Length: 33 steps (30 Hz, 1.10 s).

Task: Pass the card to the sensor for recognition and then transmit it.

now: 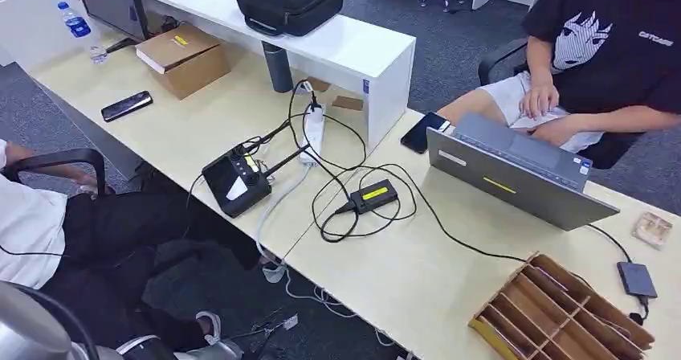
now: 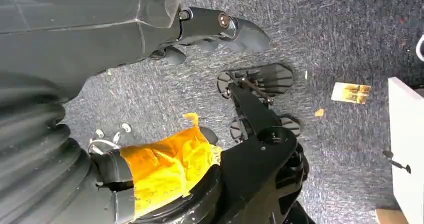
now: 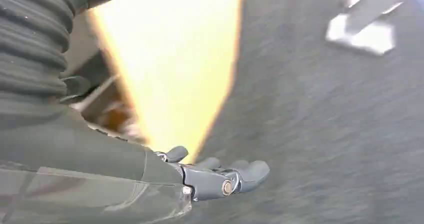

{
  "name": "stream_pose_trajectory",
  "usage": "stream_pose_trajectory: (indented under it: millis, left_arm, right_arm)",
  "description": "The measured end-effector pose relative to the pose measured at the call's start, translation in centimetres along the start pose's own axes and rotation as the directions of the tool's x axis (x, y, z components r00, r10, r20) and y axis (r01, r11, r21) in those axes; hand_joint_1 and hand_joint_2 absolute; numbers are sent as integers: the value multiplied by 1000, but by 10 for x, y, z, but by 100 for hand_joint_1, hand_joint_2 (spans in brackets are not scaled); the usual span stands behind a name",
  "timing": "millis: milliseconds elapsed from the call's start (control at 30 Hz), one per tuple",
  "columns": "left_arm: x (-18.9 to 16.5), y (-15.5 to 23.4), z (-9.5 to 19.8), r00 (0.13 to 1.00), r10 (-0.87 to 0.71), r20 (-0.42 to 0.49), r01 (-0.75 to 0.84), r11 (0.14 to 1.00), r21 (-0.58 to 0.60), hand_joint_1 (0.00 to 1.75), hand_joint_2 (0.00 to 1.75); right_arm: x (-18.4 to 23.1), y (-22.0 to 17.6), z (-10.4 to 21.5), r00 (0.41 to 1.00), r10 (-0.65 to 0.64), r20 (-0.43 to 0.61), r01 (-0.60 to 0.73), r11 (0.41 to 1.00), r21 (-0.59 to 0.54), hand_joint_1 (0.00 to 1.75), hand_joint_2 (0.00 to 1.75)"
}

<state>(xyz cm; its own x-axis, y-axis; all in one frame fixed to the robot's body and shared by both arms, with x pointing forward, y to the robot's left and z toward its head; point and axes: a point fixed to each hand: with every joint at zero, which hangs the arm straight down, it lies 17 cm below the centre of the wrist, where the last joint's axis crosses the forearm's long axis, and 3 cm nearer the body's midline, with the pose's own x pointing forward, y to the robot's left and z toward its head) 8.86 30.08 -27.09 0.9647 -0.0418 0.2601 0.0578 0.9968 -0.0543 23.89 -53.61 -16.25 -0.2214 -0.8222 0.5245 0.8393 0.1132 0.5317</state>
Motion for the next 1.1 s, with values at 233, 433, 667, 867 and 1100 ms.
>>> stream_pose_trajectory:
  millis: [233, 433, 667, 867, 1100]
  left_arm:
    - [-1, -1, 0, 1000, 10, 11, -10, 1000, 10, 0, 175]
    - [-1, -3, 0, 1000, 22, 17, -22, 1000, 9, 0, 175]
    - [-2, -4, 0, 999, 38, 17, -38, 999, 9, 0, 175]
    - [-3, -5, 0, 999, 32, 15, -32, 999, -1, 0, 175]
    - [-2, -7, 0, 1000, 1, 0, -1, 1000, -18, 0, 175]
  right_arm:
    - [107, 104, 26, 906, 73, 417, -149, 977, 154, 0, 175]
    - [149, 214, 113, 722, 60, 689, -369, 876, 311, 0, 175]
    - [122, 328, 235, 505, -23, 863, -657, 637, 402, 0, 175]
    - [64, 390, 301, 260, -33, 965, -883, 396, 251, 0, 175]
    - [3, 454, 339, -181, -61, 982, -961, 224, -163, 0, 175]
